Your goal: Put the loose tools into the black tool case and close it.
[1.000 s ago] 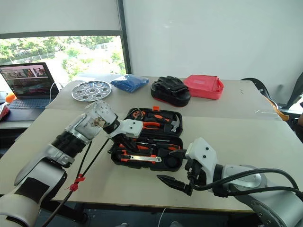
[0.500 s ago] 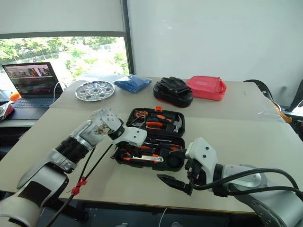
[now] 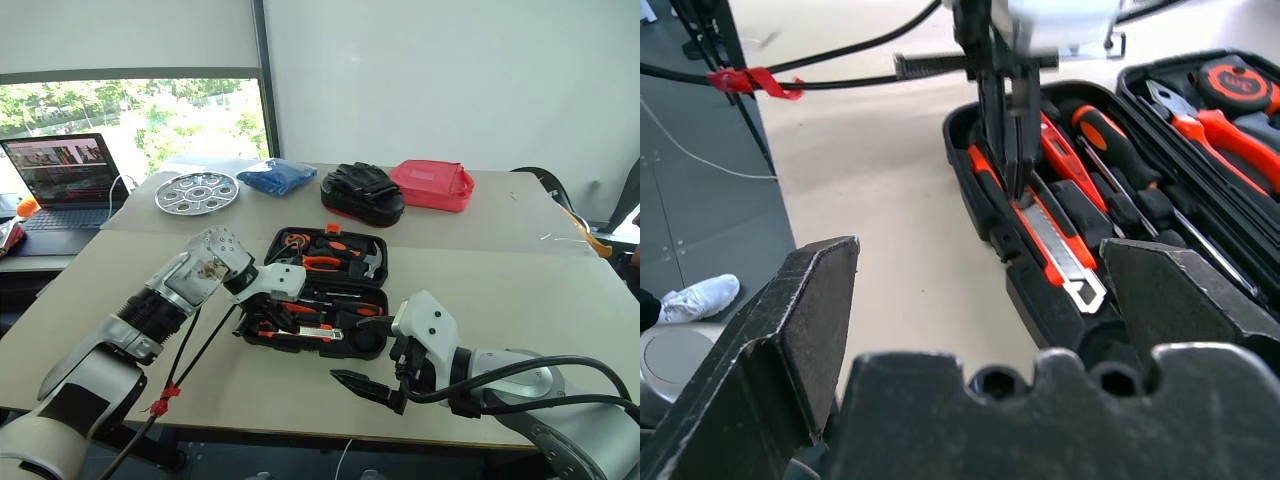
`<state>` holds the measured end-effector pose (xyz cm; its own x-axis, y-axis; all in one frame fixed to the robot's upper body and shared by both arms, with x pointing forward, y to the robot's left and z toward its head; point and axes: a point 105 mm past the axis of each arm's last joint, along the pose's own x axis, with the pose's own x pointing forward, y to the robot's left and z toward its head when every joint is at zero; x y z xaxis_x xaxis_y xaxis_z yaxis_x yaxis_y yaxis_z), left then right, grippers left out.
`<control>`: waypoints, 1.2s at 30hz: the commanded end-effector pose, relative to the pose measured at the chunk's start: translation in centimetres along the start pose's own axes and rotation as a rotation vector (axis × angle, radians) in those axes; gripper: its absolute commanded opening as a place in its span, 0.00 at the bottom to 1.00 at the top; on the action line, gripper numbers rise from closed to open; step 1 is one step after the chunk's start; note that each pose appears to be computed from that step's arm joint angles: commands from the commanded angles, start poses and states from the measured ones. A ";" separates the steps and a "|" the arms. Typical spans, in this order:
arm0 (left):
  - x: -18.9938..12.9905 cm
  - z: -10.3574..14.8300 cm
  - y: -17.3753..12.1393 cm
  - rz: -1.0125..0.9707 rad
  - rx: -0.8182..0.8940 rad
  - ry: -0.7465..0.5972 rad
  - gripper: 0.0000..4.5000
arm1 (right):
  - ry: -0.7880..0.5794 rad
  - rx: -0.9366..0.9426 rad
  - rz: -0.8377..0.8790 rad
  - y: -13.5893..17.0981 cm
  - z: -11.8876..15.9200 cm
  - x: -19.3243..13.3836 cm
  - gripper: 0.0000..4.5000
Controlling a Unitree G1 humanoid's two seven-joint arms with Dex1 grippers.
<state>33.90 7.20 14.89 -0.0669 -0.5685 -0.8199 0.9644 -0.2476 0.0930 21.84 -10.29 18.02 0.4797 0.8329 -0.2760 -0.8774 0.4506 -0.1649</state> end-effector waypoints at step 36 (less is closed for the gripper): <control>4.0 -0.7 0.7 0.087 0.220 0.053 0.02 | -0.018 -0.020 -0.007 -0.3 0.6 -0.2 1.00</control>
<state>35.24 5.48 13.44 0.0809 -0.5862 -0.8061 0.8723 -0.3496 0.3418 22.22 -10.40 18.06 0.4855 0.8301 -0.2743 -0.8742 0.4579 -0.1614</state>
